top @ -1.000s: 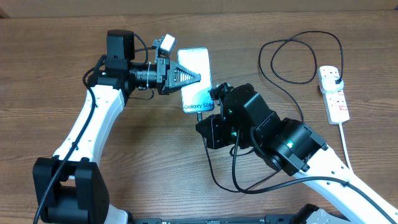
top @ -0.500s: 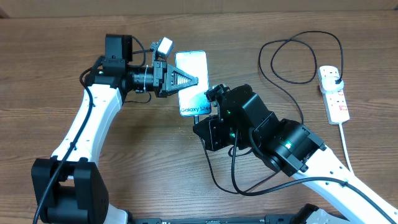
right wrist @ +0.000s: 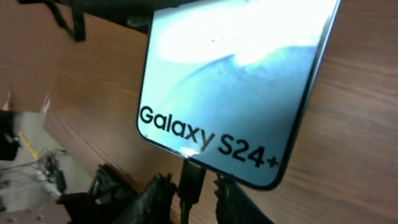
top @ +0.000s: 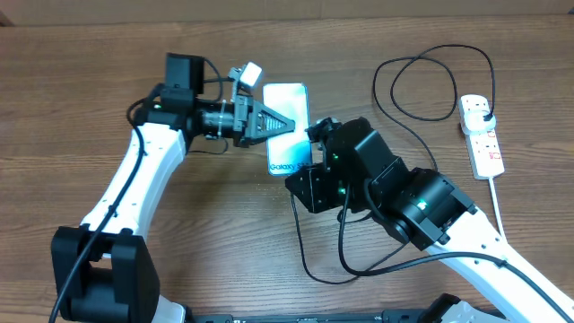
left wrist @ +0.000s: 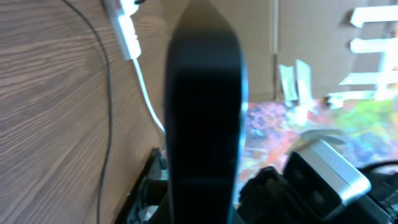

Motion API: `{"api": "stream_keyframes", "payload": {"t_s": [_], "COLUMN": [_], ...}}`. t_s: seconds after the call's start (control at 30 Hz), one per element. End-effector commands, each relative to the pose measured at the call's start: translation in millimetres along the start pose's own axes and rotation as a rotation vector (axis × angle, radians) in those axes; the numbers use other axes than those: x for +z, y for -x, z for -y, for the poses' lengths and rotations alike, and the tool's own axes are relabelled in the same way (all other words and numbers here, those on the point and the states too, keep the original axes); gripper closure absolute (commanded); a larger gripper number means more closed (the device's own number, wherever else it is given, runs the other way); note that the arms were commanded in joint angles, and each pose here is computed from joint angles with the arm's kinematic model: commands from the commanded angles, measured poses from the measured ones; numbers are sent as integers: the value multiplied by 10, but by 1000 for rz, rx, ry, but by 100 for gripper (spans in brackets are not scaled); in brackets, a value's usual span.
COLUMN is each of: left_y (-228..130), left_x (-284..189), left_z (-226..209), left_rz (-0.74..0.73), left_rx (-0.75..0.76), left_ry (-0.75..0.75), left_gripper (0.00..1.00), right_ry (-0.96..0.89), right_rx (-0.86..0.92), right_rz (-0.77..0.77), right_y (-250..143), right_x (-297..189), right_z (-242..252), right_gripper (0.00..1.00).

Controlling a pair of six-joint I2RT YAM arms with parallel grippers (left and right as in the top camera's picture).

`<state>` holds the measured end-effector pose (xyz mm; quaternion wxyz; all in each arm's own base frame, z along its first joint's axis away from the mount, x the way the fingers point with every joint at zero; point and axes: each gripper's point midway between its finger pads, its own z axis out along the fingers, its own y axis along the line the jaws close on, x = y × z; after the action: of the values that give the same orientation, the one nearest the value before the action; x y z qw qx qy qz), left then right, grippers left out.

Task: Plug charger to phone and switch on socket
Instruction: 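Lower the plugged phone flat onto the table with the left gripper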

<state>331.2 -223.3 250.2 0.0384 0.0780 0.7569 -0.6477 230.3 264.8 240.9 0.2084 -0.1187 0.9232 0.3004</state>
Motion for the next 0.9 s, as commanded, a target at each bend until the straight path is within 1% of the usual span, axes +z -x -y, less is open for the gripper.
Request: {"api": "stream_keyframes", "payload": {"t_s": [0.0, 0.03, 0.13, 0.2, 0.37, 0.5, 0.53, 0.6, 0.7, 0.8, 0.87], "left_y": [36, 60, 115, 127, 69, 8, -3, -20, -51, -81, -89], "left_x": [9, 9, 45, 112, 382, 467, 453, 311, 94, -119, -183], "left_z": [-105, -159, -326, -431, -656, -826, -868, -1093, -1383, -1675, -1795], "left_rz": [34, 49, 91, 110, 122, 118, 115, 103, 61, 32, 6], "left_rx": [-31, -38, -66, -78, -23, 14, 15, 3, -16, -87, -102], "left_ry": [75, 105, 209, 283, 477, 600, 620, 704, 764, 786, 742], "left_gripper": [96, 96, 96, 96, 96, 96, 96, 96, 96, 96, 96], "right_ry": [-28, -38, -64, -86, -158, -211, -223, -254, -262, -268, -262], "right_rx": [0, 3, 8, 10, 5, 3, 2, 2, 0, -2, -2], "right_rz": [25, 18, 5, 12, 81, 129, 138, 171, 217, 261, 273], "right_y": [61, 39, -28, -52, -51, -95, -108, -154, -154, -127, -118], "right_x": [-108, -120, -191, -254, -506, -738, -787, -954, -1094, -1194, -1220], "right_z": [23, 48, 111, 152, 282, 389, 413, 485, 509, 523, 512], "right_gripper": [64, 62, 60, 56, 44, 35, 35, 33, 31, 30, 27]}}
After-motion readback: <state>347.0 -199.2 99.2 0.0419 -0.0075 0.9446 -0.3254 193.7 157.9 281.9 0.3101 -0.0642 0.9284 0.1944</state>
